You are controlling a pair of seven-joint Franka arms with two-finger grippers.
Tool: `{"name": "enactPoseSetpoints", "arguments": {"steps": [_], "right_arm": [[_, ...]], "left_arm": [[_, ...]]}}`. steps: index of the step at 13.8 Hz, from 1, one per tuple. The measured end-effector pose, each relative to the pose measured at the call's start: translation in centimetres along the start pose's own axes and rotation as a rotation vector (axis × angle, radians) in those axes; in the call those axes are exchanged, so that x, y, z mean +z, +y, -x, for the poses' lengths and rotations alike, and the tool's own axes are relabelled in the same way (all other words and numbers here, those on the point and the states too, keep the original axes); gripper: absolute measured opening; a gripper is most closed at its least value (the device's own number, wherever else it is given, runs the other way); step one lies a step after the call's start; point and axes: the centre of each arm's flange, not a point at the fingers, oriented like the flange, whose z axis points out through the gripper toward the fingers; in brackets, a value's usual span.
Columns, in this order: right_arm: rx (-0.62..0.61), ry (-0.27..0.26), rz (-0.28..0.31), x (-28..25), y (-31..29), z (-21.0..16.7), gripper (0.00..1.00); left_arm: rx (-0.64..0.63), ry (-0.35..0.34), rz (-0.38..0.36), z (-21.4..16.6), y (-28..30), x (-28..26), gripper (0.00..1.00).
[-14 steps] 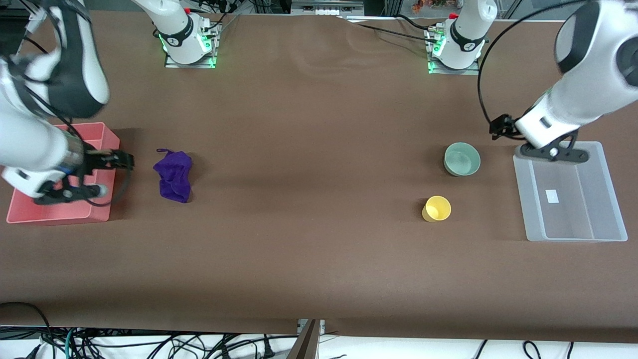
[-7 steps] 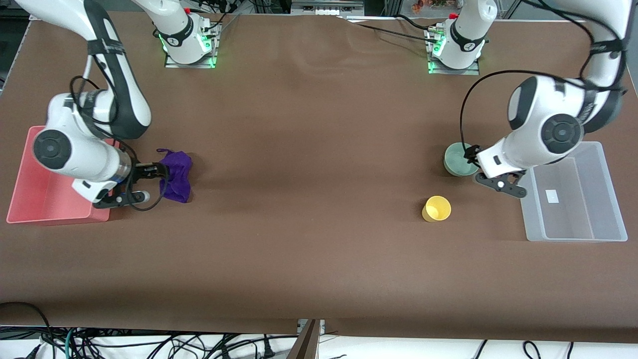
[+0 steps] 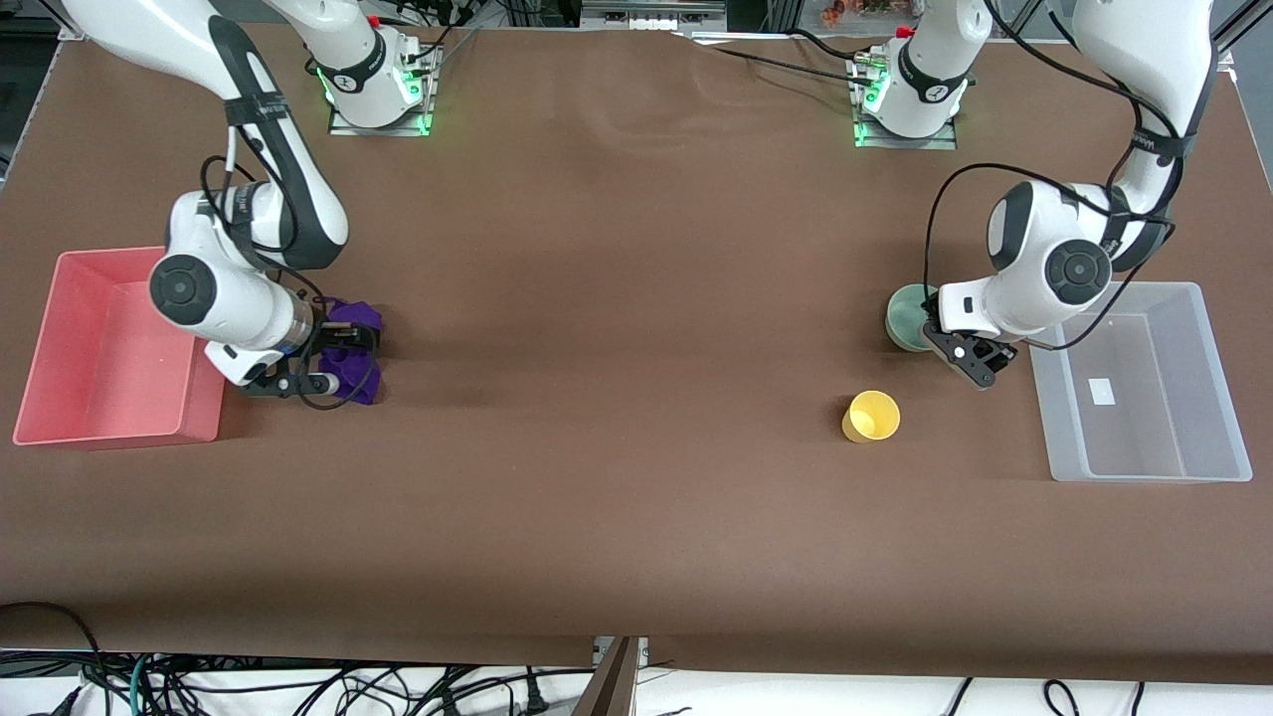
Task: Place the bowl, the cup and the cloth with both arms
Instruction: 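Grasp the purple cloth with the right gripper while the left gripper grasps the bowl, then lower the cloth into the pink bin while the left gripper places the bowl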
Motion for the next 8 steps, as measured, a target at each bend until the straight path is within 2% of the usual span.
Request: {"name": "enactPoseSetpoints", "arguments": {"steps": [5, 7, 8], "right_arm": [[0.001, -0.006, 0.0, 5.1, 0.2, 1.8, 1.0], [0.001, -0.011, 0.0, 5.4, 0.2, 1.8, 0.8], [0.001, -0.013, 0.0, 5.4, 0.2, 1.9, 0.67]], "left_arm": [[0.046, -0.017, 0.024, 0.0, 0.2, 2.1, 0.41], [0.05, -0.02, 0.027, 0.0, 0.2, 2.3, 0.2], [0.054, -0.019, 0.027, -0.1, 0.2, 2.3, 0.11]]}}
